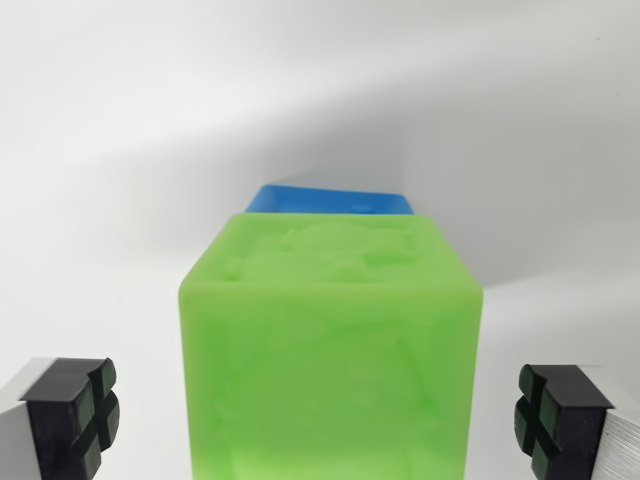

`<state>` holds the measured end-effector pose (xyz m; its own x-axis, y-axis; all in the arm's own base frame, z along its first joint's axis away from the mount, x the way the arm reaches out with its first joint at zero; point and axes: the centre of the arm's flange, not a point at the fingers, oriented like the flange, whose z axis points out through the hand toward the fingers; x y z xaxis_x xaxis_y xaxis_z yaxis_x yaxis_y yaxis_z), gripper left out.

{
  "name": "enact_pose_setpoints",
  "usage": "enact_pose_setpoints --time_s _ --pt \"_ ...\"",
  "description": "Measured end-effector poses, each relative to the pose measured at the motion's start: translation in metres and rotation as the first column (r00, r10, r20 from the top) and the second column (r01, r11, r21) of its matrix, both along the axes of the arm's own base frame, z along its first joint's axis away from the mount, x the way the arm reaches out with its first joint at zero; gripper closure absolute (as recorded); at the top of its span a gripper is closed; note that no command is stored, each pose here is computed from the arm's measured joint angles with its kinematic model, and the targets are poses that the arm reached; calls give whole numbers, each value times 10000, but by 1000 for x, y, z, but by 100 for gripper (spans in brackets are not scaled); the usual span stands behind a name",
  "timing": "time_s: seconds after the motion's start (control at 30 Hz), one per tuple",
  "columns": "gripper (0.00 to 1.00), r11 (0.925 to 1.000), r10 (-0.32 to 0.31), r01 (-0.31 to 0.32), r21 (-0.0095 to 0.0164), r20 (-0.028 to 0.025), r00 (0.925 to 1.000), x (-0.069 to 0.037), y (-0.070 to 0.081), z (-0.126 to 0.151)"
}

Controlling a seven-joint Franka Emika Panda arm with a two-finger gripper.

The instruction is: Stack cube

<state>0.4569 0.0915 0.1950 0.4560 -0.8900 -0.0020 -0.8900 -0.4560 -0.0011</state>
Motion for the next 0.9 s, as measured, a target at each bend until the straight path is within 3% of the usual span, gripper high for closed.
enact_pose_setpoints --time_s 0.9 --pt "0 10000 6 -6 10 27 10000 -1 0 99"
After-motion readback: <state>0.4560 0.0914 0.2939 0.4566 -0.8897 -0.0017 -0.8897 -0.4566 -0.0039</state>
